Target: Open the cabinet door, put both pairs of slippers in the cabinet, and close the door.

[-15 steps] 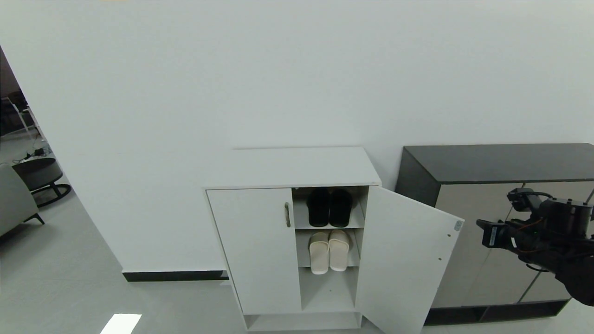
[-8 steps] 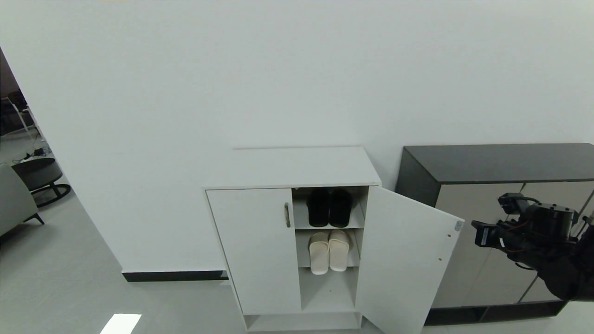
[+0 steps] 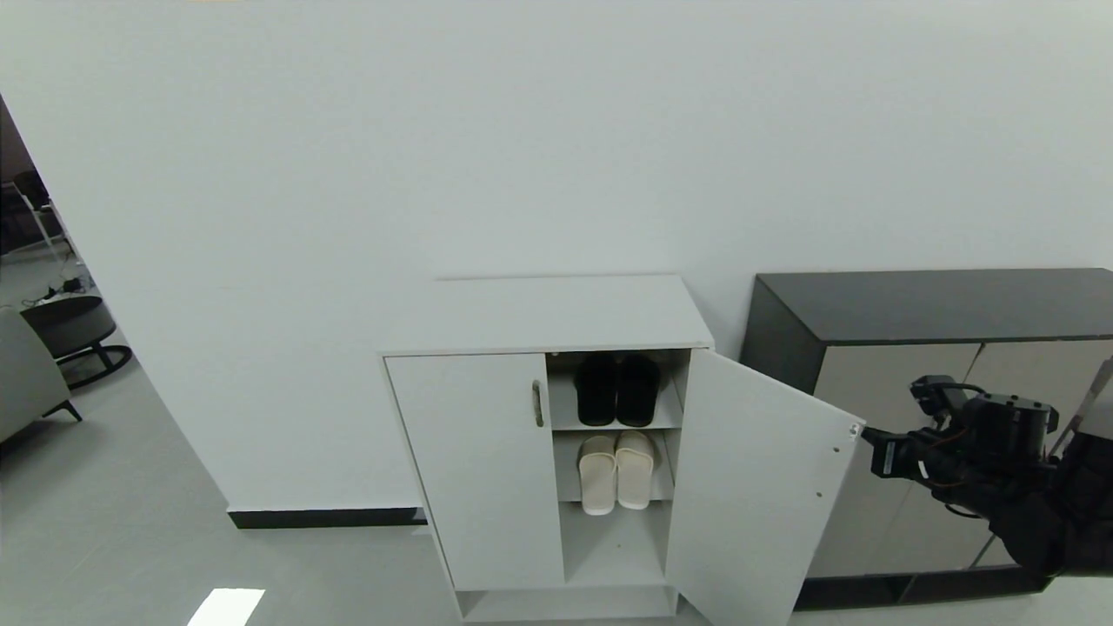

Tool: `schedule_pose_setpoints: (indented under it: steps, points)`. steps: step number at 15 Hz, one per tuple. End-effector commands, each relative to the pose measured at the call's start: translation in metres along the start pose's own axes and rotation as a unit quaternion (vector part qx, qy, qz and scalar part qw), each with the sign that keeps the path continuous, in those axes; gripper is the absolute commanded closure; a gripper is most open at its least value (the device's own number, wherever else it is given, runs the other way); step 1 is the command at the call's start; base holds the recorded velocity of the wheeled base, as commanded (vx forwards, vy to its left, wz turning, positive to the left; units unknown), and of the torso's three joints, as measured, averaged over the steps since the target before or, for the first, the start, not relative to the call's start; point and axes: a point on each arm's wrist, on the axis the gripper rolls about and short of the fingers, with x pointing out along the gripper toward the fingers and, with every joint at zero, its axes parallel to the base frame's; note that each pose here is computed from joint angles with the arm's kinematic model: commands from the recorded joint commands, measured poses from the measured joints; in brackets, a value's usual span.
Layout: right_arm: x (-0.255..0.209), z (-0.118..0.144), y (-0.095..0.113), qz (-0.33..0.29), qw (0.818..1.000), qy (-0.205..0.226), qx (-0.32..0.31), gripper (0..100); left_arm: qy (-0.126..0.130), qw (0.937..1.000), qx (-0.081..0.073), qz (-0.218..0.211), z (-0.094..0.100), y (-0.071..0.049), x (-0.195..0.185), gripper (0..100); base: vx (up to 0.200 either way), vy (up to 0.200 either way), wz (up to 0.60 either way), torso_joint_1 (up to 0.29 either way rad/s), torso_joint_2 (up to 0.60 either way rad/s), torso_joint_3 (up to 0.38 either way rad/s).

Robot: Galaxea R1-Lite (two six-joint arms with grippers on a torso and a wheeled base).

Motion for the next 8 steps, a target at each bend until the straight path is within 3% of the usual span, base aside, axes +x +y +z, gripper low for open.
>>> schedule_pose_setpoints:
  steps: [1, 7, 8]
  points:
    - [-0.012, 0.003, 0.012, 0.025, 1.0, 0.0, -0.004, 100, 0.0, 1.0, 0.0, 0.0, 0.0, 0.0, 0.0, 100, 0.0, 0.0, 0.0, 0.0, 0.0, 0.0]
    - [-0.018, 0.0, 0.027, 0.052, 0.999, 0.01, -0.007, 100, 0.001, 1.0, 0.0, 0.0, 0.0, 0.0, 0.0, 100, 0.0, 0.0, 0.0, 0.0, 0.0, 0.0]
    - [-0.016, -0.003, 0.039, 0.067, 0.997, 0.018, -0.012, 100, 0.0, 1.0, 0.0, 0.0, 0.0, 0.0, 0.0, 100, 0.0, 0.0, 0.0, 0.0, 0.0, 0.0]
